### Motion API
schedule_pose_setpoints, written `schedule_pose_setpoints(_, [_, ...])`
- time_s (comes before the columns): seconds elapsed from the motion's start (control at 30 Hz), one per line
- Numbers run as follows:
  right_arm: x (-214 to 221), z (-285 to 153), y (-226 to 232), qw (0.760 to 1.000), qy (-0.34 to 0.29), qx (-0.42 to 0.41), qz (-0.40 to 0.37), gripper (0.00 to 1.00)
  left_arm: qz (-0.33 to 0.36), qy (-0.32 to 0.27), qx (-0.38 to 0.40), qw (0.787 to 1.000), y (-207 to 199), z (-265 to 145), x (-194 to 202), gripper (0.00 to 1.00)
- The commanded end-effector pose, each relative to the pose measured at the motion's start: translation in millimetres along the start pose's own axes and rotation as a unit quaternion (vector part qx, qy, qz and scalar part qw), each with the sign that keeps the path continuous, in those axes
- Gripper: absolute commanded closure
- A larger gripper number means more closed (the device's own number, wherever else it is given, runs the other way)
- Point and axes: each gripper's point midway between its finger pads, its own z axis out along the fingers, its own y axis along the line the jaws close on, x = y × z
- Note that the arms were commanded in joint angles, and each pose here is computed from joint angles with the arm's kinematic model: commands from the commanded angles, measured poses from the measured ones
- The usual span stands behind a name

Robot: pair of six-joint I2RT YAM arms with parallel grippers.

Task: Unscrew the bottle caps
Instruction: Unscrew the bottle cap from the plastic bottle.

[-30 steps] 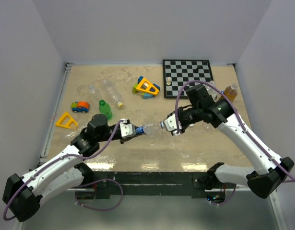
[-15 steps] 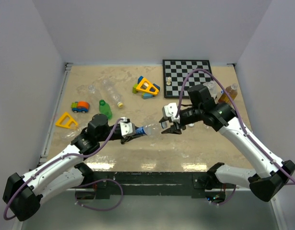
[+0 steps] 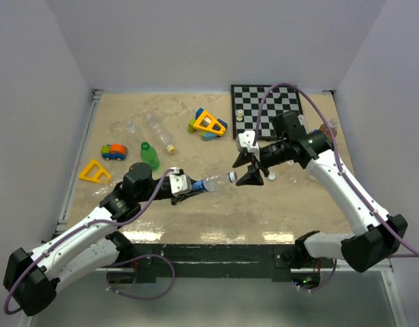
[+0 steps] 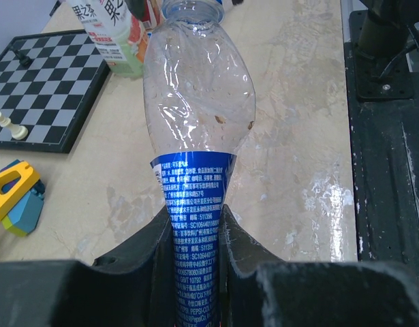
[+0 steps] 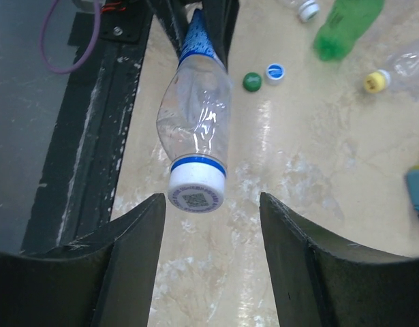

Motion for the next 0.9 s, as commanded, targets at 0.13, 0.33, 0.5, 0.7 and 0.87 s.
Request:
schedule_pose_setpoints(0.13, [-0.8,-0.1,18.5,0.999,-0.006,-0.049,-0.003,0.41,0.023,-0.045,0.006,0.999,0.0,-0.6,-28.0,1.00])
schedule_pose_setpoints(0.33, [-11.6,0.7,20.7,0.997,-0.025,-0.066,0.000,0.41,0.022,-0.044,0.003,0.999,0.8,-0.4,-27.7,1.00])
schedule_pose_setpoints(0.5, [-14.4,4.4,19.1,0.997,-0.038,-0.072,0.017,0.41,0.014,-0.043,0.003,0.999,1.3,0.9,-27.4,1.00])
schedule_pose_setpoints(0.7, [-16.6,6.6,15.0,0.996,-0.044,-0.068,0.032,0.49,0.002,-0.041,-0.004,0.999,4.3,2.2,-27.4,1.00])
schedule_pose_setpoints(0.87, [-14.1,8.1,14.7,0.996,-0.044,-0.068,0.035,0.67,-0.006,-0.039,-0.007,0.999,6.4,3.4,-27.5,1.00])
